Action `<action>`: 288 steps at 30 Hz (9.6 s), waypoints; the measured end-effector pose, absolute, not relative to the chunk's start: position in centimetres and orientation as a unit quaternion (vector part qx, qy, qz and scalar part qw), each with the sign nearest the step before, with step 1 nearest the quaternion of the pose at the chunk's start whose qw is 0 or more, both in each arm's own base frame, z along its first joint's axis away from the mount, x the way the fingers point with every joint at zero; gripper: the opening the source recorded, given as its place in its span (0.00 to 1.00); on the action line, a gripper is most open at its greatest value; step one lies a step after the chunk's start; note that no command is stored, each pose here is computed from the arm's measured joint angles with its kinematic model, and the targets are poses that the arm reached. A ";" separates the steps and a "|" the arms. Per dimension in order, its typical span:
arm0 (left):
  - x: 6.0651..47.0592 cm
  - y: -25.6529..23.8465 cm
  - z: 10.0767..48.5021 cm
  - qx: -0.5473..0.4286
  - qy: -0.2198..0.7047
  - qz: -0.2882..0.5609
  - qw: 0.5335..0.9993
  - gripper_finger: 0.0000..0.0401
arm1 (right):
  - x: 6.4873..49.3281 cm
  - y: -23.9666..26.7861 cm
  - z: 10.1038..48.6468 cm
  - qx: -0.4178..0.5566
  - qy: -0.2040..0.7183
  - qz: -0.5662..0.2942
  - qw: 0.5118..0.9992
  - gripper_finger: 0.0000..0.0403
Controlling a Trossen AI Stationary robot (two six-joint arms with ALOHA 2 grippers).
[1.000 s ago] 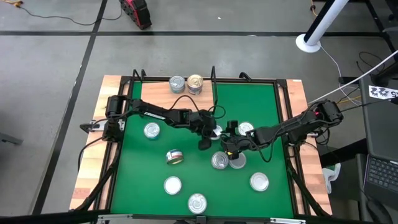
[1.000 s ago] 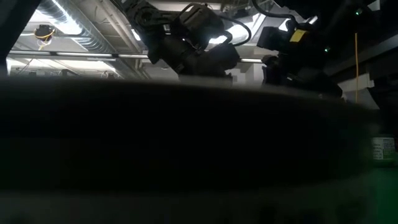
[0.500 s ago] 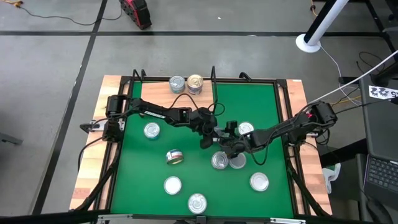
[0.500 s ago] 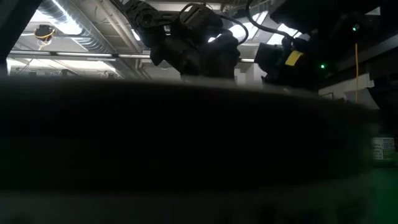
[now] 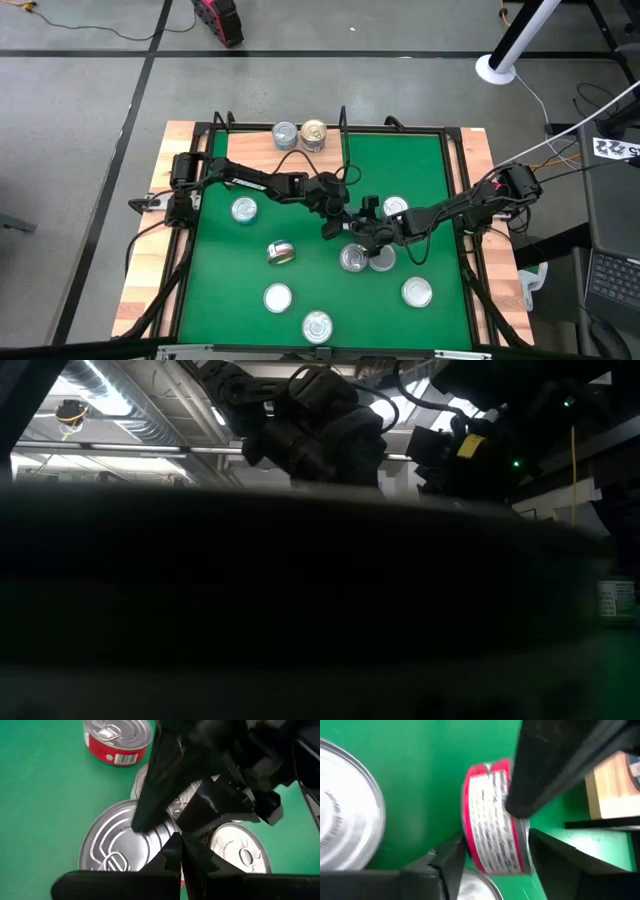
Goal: Stack canned seafood by type on shelf
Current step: Put the red tuna can on the shelf, then stack the yellow blue tuna can on top of the other yellow blue tuna cans on the shelf
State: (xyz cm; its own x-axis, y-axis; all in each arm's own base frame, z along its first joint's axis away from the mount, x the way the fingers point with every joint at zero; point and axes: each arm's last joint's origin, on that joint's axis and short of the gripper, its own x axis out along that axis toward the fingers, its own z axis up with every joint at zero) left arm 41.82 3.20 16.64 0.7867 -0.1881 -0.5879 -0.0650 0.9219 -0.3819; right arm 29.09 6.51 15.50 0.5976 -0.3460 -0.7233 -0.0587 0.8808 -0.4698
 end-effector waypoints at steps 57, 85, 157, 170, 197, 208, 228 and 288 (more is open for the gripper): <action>41.3 0.1 15.8 0.269 0.371 -0.049 0.888 0.34 | 29.2 6.6 15.6 -0.091 0.421 -0.132 0.893 0.36; 33.0 1.2 24.4 0.299 0.524 0.137 0.785 0.35 | 27.9 6.2 25.4 -0.145 0.408 -0.132 0.892 0.68; 24.5 14.2 17.8 0.221 0.686 0.316 0.617 0.64 | 26.6 5.8 26.7 -0.146 0.406 -0.134 0.892 0.68; 25.1 14.4 17.9 0.232 0.672 0.280 0.645 0.63 | 26.6 5.8 26.6 -0.141 0.409 -0.122 0.893 0.68; 25.2 4.1 22.6 0.177 0.620 0.289 0.707 0.63 | 26.6 5.9 26.6 -0.138 0.410 -0.117 0.894 0.68; 23.9 -1.2 22.0 -0.012 0.658 0.243 0.713 0.63 | 26.6 6.1 26.6 -0.122 0.416 -0.084 0.897 0.68; 20.8 -4.7 17.0 -0.056 0.646 0.303 0.699 0.55 | 27.5 6.5 25.9 -0.100 0.417 -0.051 0.902 0.68; 23.5 -3.8 15.4 -0.011 0.507 0.235 0.830 0.00 | 35.3 8.5 17.7 -0.306 0.359 0.006 0.882 0.68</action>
